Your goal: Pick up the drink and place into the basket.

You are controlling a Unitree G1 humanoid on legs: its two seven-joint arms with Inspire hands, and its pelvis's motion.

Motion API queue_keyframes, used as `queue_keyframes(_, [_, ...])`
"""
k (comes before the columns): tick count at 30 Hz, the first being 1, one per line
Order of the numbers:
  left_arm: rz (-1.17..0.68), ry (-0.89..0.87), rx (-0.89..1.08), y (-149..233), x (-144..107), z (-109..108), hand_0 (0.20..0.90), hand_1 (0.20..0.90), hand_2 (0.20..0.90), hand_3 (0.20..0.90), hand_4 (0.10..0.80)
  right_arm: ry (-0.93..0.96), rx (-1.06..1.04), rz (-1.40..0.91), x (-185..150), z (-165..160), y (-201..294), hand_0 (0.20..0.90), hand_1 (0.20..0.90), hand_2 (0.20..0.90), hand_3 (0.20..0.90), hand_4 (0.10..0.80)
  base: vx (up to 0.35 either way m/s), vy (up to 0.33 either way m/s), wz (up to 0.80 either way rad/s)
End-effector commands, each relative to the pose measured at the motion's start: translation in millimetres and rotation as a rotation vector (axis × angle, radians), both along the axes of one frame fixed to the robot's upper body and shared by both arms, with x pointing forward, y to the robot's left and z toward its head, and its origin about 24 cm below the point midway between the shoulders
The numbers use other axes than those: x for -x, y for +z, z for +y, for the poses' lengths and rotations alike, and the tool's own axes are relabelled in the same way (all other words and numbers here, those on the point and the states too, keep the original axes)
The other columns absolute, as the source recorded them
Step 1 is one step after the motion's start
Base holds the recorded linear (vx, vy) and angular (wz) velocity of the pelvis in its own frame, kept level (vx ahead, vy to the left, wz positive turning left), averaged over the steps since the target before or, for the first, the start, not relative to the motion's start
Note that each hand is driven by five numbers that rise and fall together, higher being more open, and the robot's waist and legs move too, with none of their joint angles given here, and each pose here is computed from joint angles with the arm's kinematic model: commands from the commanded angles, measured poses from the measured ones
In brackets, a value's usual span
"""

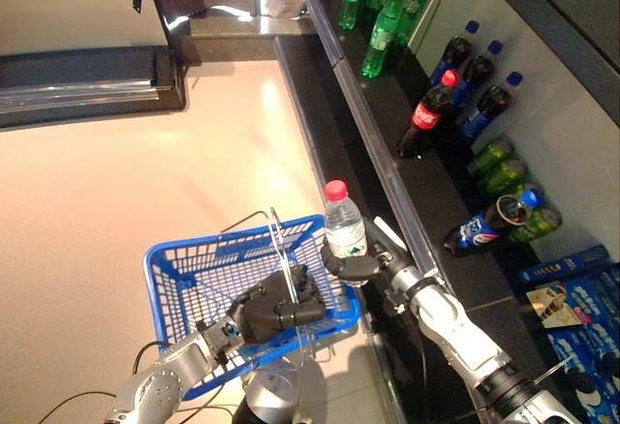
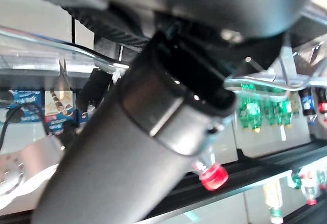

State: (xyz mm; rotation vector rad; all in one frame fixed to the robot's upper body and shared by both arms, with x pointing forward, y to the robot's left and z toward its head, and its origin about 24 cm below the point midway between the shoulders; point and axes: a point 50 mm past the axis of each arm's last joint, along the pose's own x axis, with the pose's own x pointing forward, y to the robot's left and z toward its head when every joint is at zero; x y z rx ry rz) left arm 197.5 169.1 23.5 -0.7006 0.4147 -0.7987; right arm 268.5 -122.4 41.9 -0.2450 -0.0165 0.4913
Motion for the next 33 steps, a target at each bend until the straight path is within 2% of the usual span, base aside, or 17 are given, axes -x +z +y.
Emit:
queue_keyframes(1, [-0.551,-0.351,0.528,109,-1,-62,0.3,0.3,0.3,0.2,0.1,0.116,-0.128,-0.371,-12,23,74,0.3,0.3,0.3,0.2,0.1,0.0,0.0,0.0])
queue_keyframes(16, [-0.77,-0.495,0.571,146,9,-71,0.3,0.3,0.3,0.2,0.1,0.112,-0.039,-0.258,-9,30,42,0.3,0.3,0.3,0.2,0.1,0.0,0.0,0.0])
queue_keyframes(26, [-0.846,-0.529,0.587,162,13,-75,0.3,0.3,0.3,0.2,0.1,0.085,-0.025,-0.114,-2,33,7,0.3,0.3,0.3,0.2,0.1,0.0,0.0,0.0])
queue_keyframes(33, [-0.874,-0.589,0.582,167,16,-79,0.3,0.3,0.3,0.2,0.1,0.109,0.056,-0.126,0,37,-1,0.3,0.3,0.3,0.2,0.1,0.0,0.0,0.0])
